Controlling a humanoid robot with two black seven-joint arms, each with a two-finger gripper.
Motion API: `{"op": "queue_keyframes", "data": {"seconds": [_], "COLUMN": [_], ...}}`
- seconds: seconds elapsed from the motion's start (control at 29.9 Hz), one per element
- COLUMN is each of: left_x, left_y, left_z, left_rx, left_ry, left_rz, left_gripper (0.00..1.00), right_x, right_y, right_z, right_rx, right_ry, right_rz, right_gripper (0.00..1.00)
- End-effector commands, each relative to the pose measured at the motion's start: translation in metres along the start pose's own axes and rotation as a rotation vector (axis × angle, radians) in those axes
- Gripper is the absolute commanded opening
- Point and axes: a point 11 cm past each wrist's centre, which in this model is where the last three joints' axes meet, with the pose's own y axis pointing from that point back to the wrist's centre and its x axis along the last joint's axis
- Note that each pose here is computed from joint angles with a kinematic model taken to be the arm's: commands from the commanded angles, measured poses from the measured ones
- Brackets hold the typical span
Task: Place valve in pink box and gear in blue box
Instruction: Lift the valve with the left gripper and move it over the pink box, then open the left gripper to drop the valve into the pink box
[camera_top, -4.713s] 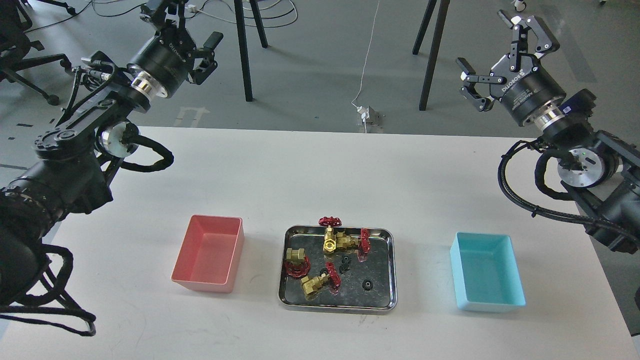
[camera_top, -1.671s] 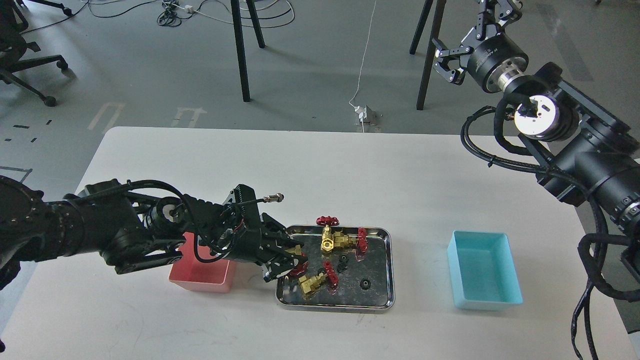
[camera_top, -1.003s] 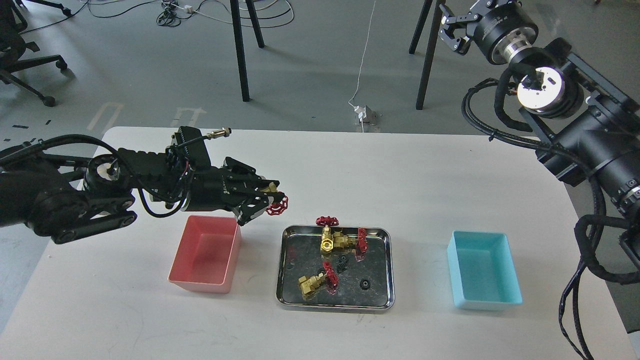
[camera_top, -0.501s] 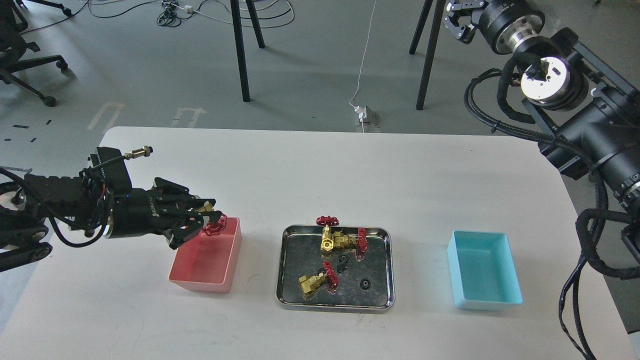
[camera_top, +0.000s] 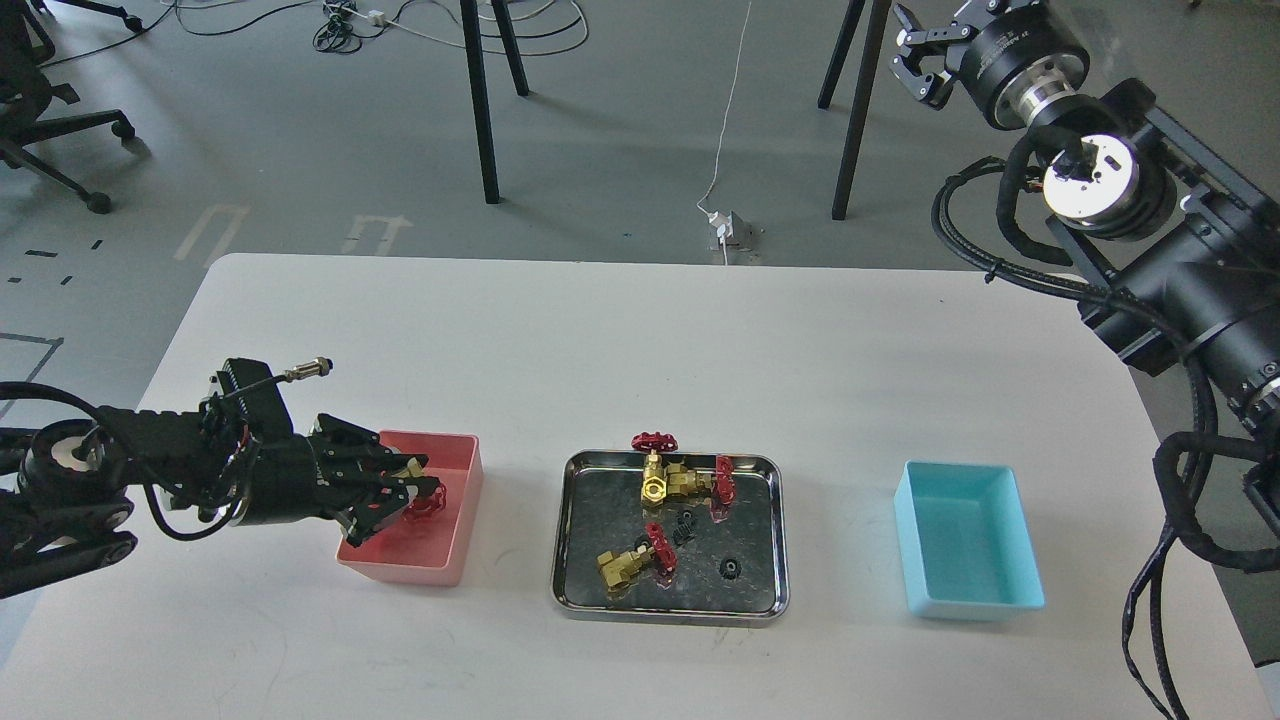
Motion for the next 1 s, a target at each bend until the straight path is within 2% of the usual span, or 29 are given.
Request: {"op": "queue_keyframes", "data": {"seconds": [0.0,0.13,0.33,0.53,0.64,0.74,0.84,0.97], "left_x": [-0.001,-0.011,-0.012,-0.010,-0.001,0.031,0.081,0.146], "left_y": [-0.008,-0.014,-0.015,-0.014,-0.009,0.009,0.031,0.069], "left_z": [-0.005,-0.001,0.001,-0.001,-0.006,-0.021,-0.032,-0.050], "left_rx": [0.011,0.002,0.000,0.005,0.021,0.080,0.124,0.161], "left_ry": [-0.014,-0.001,0.005,0.006,0.007,0.041,0.104,0.254], "left_rz": [-0.012,-0.027,-0.027,-0.017,0.008,0.127,0.309,0.529], "left_gripper": [0.10,0.15,0.39,0.54,0.58,0.60,0.63,0.63], "right_x": [0.001,0.001,0.001,-0.003,-0.018,-0.035,-0.049,-0.061], "right_y": [0.000,0.001,0.000,0.000,0.001,0.007,0.020,0.037], "right_z": [-0.001,0.000,0.000,0.002,0.015,0.043,0.070,0.077], "right_rx": [0.002,0.001,0.000,-0.008,-0.054,-0.169,-0.298,-0.463], "right_ry": [0.001,0.000,0.001,0.009,0.072,0.316,0.695,1.177], "right_rz": [0.002,0.002,0.000,-0.014,-0.067,-0.163,-0.323,-0.582], "right_gripper": [1.00,1.00,1.00,1.00,1.00,1.00,1.00,1.00]}}
